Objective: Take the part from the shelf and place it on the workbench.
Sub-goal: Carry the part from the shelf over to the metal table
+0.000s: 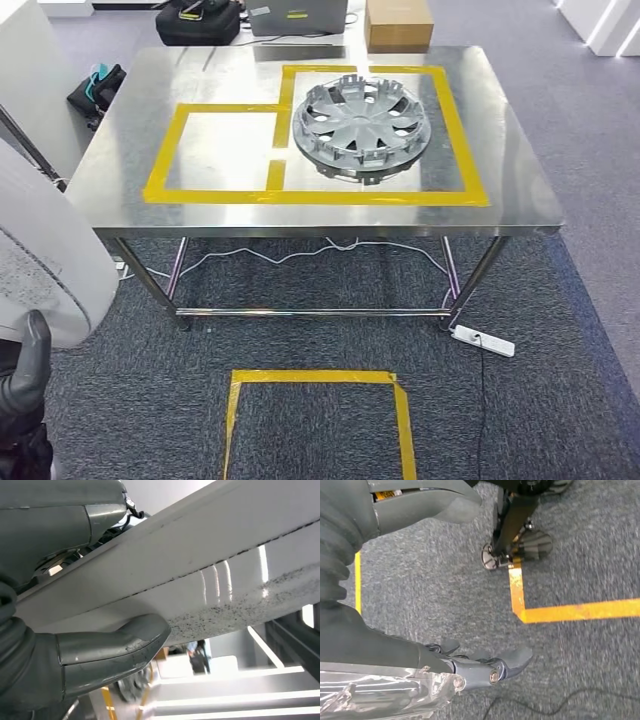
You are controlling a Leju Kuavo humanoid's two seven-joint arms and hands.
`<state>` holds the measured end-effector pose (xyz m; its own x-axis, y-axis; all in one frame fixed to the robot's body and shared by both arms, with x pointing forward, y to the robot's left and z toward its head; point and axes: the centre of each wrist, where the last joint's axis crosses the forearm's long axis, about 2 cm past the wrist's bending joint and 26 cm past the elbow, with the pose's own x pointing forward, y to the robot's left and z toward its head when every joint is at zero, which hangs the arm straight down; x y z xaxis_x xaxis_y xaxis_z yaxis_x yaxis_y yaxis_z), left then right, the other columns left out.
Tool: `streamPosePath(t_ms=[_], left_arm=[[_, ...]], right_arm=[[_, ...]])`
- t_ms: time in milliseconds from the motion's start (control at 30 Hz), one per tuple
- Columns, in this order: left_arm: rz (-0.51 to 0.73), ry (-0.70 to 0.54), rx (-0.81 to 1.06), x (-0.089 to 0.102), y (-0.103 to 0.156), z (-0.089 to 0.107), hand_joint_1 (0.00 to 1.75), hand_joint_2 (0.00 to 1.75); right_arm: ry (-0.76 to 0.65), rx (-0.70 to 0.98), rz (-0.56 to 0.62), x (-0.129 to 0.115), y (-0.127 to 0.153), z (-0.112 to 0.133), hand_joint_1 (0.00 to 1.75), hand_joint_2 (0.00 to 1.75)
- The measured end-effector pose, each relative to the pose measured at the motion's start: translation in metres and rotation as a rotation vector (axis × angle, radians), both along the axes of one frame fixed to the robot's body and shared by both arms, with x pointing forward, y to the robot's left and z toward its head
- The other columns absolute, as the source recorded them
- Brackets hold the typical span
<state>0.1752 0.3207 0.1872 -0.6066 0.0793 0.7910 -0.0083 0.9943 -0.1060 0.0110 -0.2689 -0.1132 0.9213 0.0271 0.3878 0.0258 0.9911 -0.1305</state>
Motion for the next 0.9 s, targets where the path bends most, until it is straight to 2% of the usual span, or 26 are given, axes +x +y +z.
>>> streamPosePath(t_ms=[900], left_arm=[[0.009,-0.002,0.010,-0.0001,0.0025,0.0007,1.75,1.75]], right_arm=[[0.002,0.009,0.000,-0.0002,0.0030,0.0001,0.00,1.75]])
